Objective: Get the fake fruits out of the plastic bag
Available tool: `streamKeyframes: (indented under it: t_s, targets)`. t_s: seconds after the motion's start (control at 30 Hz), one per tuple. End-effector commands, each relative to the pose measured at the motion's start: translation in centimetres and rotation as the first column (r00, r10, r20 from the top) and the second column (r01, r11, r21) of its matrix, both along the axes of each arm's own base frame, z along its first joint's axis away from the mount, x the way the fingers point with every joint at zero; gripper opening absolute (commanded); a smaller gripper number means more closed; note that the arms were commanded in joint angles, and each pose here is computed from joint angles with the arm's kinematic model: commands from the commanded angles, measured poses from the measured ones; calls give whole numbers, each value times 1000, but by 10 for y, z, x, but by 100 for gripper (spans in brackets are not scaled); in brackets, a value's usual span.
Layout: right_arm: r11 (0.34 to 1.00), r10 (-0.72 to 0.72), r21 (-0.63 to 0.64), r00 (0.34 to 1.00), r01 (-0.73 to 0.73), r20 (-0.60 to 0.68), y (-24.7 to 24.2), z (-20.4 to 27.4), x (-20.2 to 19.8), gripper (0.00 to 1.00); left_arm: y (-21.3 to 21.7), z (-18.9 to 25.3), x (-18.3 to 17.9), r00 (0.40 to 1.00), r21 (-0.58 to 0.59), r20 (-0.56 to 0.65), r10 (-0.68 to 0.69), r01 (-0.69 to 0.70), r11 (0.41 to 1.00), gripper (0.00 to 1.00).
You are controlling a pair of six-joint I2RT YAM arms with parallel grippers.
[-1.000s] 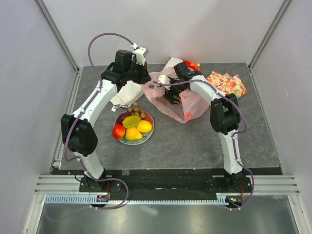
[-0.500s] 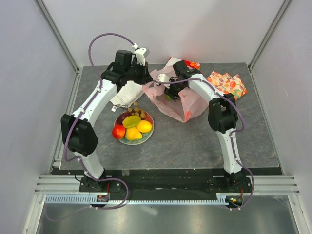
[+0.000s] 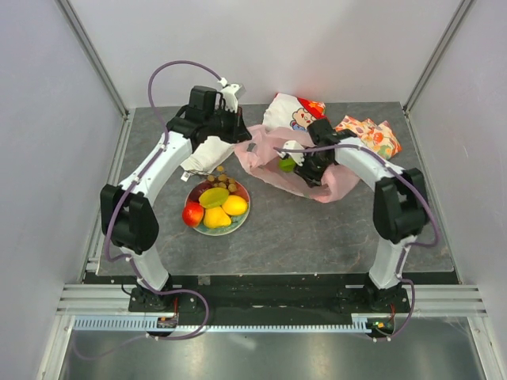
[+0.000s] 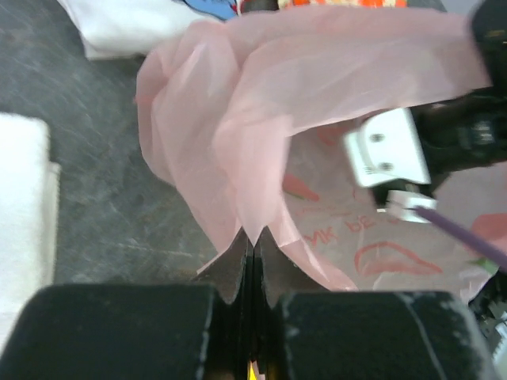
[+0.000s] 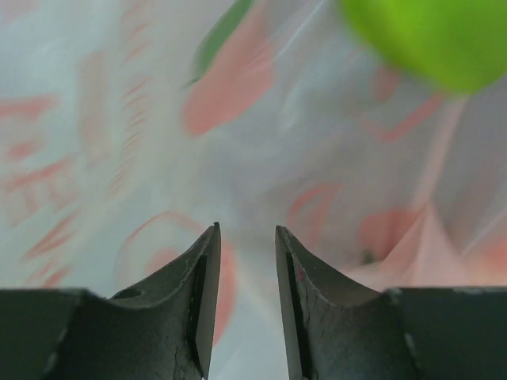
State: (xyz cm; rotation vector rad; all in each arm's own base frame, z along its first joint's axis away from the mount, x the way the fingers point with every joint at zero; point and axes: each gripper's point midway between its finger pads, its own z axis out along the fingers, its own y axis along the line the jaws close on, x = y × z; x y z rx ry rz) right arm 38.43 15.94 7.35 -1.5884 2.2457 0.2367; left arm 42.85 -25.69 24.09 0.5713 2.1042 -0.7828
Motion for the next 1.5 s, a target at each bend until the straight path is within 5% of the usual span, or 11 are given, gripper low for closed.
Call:
streamKeyframes:
  t_s: [0.0, 0.17, 0.3, 0.53, 1.07, 1.33, 1.43, 1.47]
  targets:
    - [996, -83, 34, 996, 83, 7, -11, 31, -40, 41, -19, 11, -27, 996, -79, -38, -75, 72, 994, 2]
    - [989, -88, 126, 994, 79, 66, 2, 64, -35, 50, -24, 13, -29, 996, -76, -26, -83, 81, 994, 2]
    - [994, 10, 102, 982, -30, 190, 16, 81, 6, 61, -23, 28, -16, 997, -64, 49, -66, 69, 996, 2]
    - [983, 177, 0, 957, -182, 231, 30, 58, 64, 72, -18, 39, -4, 996, -49, 91, -26, 30, 998, 2]
    - [908, 417, -56, 887, -415, 197, 39, 13, 93, 84, -15, 26, -2, 996, -6, 84, -30, 31, 1000, 2]
    - [896, 442, -38, 885, -442, 144, 39, -15, 93, 83, -16, 22, 3, 995, 10, 90, -36, 36, 999, 2]
    - [905, 420, 1, 894, -426, 153, 44, -11, 97, 71, -15, 20, 4, 995, 16, 93, -35, 34, 999, 2]
    - [909, 411, 6, 897, -418, 164, 44, -7, 100, 56, -15, 20, 4, 995, 18, 94, -36, 35, 999, 2]
